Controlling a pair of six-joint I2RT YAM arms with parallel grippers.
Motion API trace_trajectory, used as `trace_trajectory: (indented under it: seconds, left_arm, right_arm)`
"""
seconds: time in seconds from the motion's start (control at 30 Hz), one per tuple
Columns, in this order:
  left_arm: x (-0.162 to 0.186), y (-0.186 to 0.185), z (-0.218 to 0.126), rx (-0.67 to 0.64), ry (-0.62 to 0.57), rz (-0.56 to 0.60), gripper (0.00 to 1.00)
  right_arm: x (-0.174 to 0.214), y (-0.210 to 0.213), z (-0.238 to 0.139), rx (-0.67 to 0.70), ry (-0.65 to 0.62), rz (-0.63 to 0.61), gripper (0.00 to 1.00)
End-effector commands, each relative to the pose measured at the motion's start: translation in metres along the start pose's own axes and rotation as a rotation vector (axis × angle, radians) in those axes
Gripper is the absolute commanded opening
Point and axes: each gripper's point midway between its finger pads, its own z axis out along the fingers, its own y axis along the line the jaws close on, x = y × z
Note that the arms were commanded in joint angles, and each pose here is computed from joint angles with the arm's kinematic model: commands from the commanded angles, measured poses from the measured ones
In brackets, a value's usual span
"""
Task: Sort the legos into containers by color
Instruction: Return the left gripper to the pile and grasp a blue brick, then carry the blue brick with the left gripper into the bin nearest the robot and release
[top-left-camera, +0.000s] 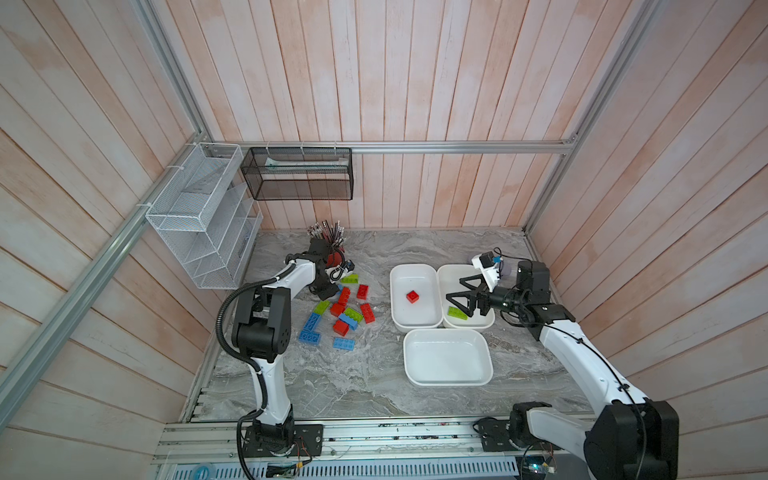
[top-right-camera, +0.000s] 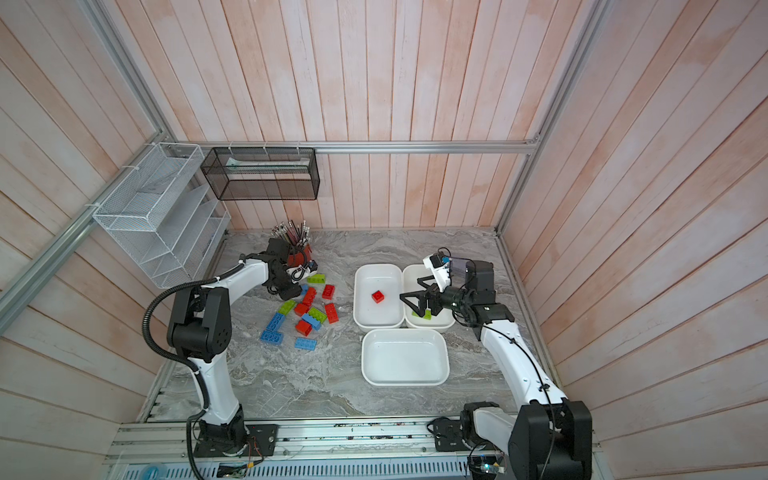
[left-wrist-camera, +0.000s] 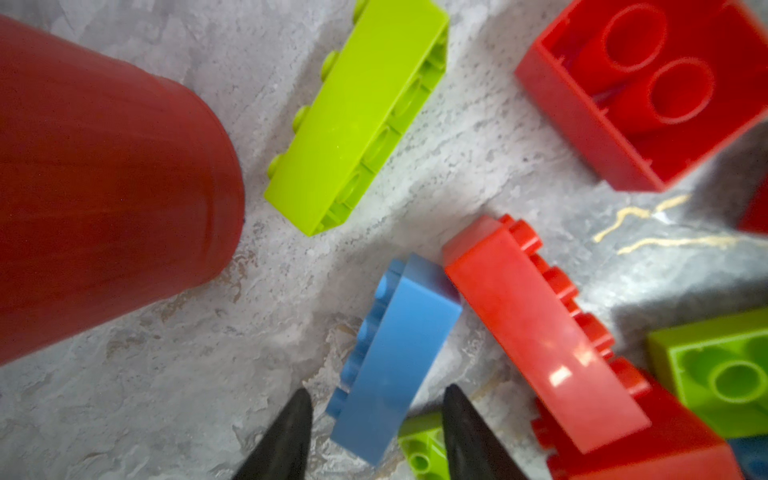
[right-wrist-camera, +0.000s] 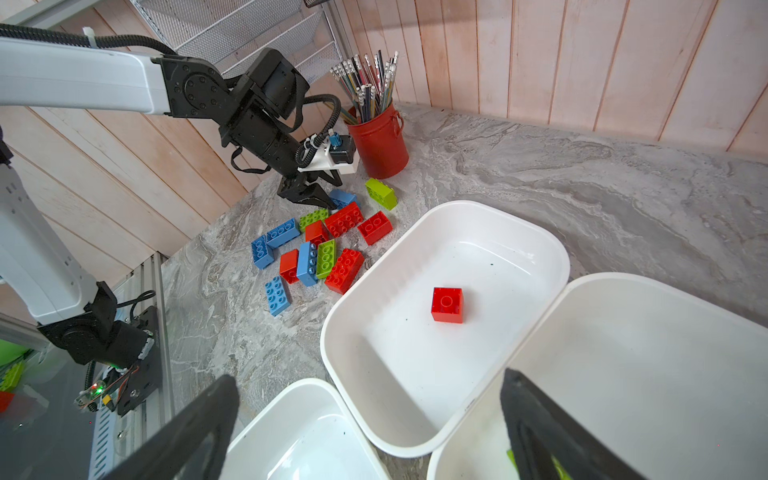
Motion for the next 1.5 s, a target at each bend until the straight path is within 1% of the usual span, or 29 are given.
trace_trajectory:
  seconds: [0.0,0.2,0.3,0.4,0.5,0.53,0.67,0.73,0.87,0.97,1.03,1.1,1.17,1.2,1.3,1.33,1.4,1.47]
  left_arm:
    - [-0.004,0.0,0.008,0.019,-0.022,0.012,0.45]
    - [-0.005,0.0,0.013,0.026,-0.021,0.016,0.42]
    - [-0.007,0.001,0.011,0.027,-0.031,0.018,0.34]
    - [-0.009,-0.002,0.008,0.041,-0.046,0.012,0.29]
    - [-0.008,-0.008,0.005,0.066,-0.038,-0.005,0.21]
    - [-0.008,-0.007,0.002,0.065,-0.038,-0.015,0.2]
    - [-0.018,-0.004,-0.031,0.057,-0.06,-0.073,0.2]
    - [-0.027,-0.001,-0.054,0.039,-0.098,-0.107,0.2]
    - [-0.034,0.008,-0.099,-0.017,-0.133,-0.193,0.21]
    - [-0.042,0.003,-0.133,-0.038,-0.172,-0.245,0.22]
    - [-0.057,-0.013,-0.153,-0.03,-0.218,-0.254,0.23]
    - [-0.082,-0.043,-0.171,0.012,-0.289,-0.26,0.25]
    - [-0.102,-0.074,-0.18,0.062,-0.33,-0.285,0.25]
    - [-0.109,-0.093,-0.181,0.093,-0.33,-0.288,0.25]
    - [-0.12,-0.145,-0.183,0.145,-0.33,-0.23,0.25]
    - [-0.126,-0.16,-0.187,0.158,-0.352,-0.215,0.25]
    - [-0.143,-0.197,-0.196,0.225,-0.414,-0.178,0.25]
    - [-0.157,-0.225,-0.198,0.266,-0.44,-0.162,0.25]
  right_arm:
    - [-0.001,0.005,-0.003,0.004,0.003,-0.003,0.98]
    - [-0.001,0.008,-0.006,0.012,0.003,-0.01,0.98]
    - [0.0,0.009,-0.007,0.014,0.002,-0.011,0.98]
    - [0.001,0.01,-0.007,0.011,0.001,-0.011,0.98]
    - [0.0,0.01,-0.008,0.013,-0.002,-0.016,0.98]
    - [-0.001,0.01,-0.008,0.014,-0.002,-0.017,0.98]
    - [-0.002,0.01,-0.009,0.017,-0.003,-0.026,0.98]
    - [-0.003,0.01,-0.009,0.014,-0.003,-0.03,0.98]
    - [-0.005,0.009,-0.009,0.016,-0.004,-0.036,0.98]
    - [-0.008,0.005,-0.011,0.029,-0.01,-0.033,0.98]
    - [-0.009,0.001,-0.011,0.048,-0.01,-0.026,0.98]
    - [-0.01,-0.007,-0.014,0.076,-0.014,-0.008,0.98]
    - [-0.011,-0.015,-0.017,0.106,-0.018,0.016,0.98]
    - [-0.012,-0.017,-0.019,0.117,-0.021,0.02,0.98]
    - [-0.013,-0.018,-0.024,0.138,-0.018,0.018,0.98]
    - [-0.014,-0.018,-0.025,0.143,-0.018,0.016,0.98]
    - [-0.013,-0.021,-0.027,0.153,-0.018,0.023,0.98]
    - [-0.012,-0.025,-0.03,0.176,-0.025,0.041,0.98]
